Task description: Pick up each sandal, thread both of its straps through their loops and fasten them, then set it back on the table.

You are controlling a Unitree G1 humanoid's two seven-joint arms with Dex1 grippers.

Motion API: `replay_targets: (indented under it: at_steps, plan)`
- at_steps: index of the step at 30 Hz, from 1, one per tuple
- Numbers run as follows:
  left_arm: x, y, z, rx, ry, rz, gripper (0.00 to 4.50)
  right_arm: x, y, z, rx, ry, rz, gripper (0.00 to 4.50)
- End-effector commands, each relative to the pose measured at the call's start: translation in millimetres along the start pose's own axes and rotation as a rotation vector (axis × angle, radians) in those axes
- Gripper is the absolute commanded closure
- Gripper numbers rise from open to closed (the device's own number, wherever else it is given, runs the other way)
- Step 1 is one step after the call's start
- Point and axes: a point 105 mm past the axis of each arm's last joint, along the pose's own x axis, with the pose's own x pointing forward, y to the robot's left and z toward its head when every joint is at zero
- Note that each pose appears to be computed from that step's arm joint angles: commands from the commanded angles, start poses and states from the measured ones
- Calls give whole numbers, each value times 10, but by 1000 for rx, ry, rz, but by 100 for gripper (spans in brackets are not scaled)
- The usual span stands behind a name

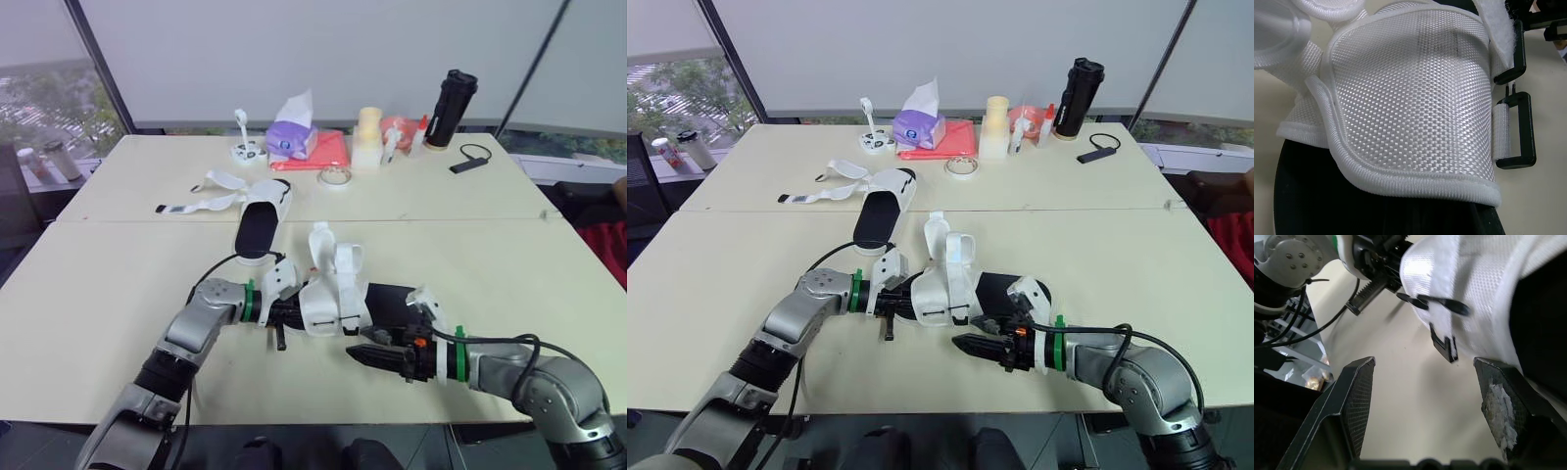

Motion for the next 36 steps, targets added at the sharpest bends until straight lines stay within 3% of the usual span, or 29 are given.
replay_targets:
  at_steps: [1, 2, 4, 7, 10, 11, 17, 29, 36]
  plan:
    - [62, -97, -169, -48, 47, -34, 450, 6, 97, 154, -10, -58, 48, 111]
    - [62, -96, -169, -48, 47, -33, 450, 14, 108, 159, -8, -59, 53, 111]
    - [64, -96, -170, -48, 47, -33, 450, 40, 107, 148, -1, -56, 51, 165]
    - [71, -101, -169, -47, 47, -34, 450, 55, 104, 121, 4, -54, 45, 283]
    - [75, -99, -170, -46, 47, -35, 450, 56, 124, 122, 18, -65, 53, 430]
    - [75, -99, -170, -46, 47, -35, 450, 55, 125, 110, 21, -60, 53, 441]
    - [75, -108, -182, -46, 50, -38, 450, 47, 139, 3, 56, -21, 58, 441]
    - [83, -105, -182, -46, 52, -43, 450, -127, 650, -539, 156, 208, 232, 441]
    - [82, -109, -189, -44, 61, -55, 450, -179, 745, -672, 184, 230, 242, 441]
